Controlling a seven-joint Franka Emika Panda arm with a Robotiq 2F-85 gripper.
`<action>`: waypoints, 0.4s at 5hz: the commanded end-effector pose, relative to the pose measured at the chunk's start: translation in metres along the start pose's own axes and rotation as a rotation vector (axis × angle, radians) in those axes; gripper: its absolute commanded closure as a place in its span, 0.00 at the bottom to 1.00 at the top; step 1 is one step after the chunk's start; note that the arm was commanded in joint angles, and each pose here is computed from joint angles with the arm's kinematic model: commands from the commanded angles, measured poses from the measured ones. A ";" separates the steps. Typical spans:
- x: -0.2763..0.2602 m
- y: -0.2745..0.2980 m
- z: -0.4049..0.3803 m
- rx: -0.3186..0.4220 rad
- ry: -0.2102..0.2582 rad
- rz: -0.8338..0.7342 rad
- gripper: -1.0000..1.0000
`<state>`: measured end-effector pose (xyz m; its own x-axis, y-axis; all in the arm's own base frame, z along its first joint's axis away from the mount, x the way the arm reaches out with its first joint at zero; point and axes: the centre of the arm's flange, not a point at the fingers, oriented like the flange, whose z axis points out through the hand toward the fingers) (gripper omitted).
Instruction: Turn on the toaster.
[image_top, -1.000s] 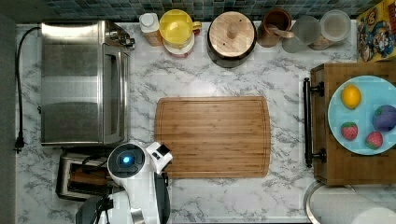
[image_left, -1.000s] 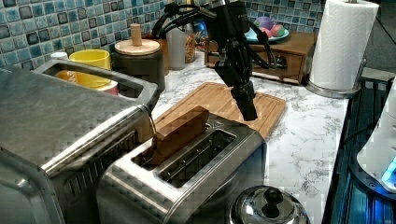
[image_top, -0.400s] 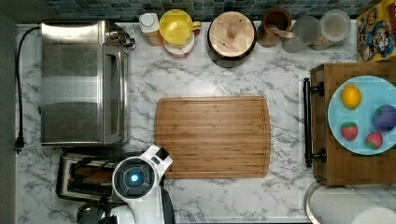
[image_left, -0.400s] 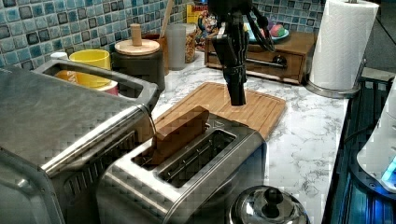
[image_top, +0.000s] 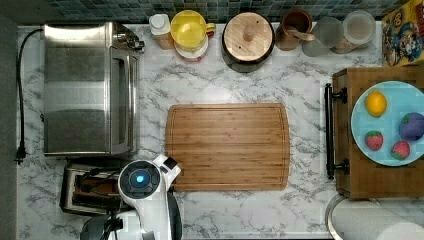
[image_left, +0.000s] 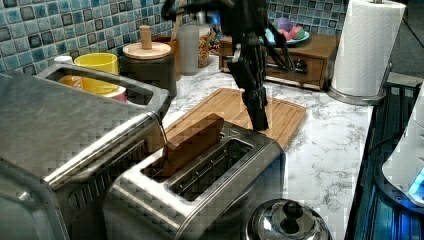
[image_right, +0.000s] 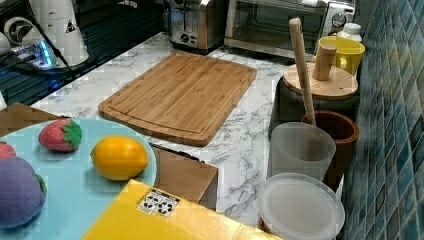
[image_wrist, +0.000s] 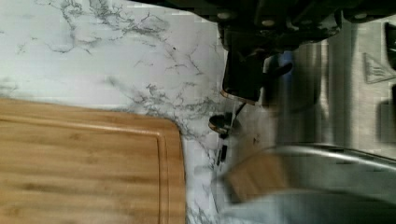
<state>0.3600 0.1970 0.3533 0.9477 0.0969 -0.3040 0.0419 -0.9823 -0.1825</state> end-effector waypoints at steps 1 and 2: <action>0.012 -0.005 0.043 -0.039 0.039 0.068 1.00; 0.017 0.009 0.064 -0.056 -0.011 0.127 1.00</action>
<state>0.3608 0.2054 0.3268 0.9452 0.0855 -0.3150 0.0355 -0.9863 -0.1613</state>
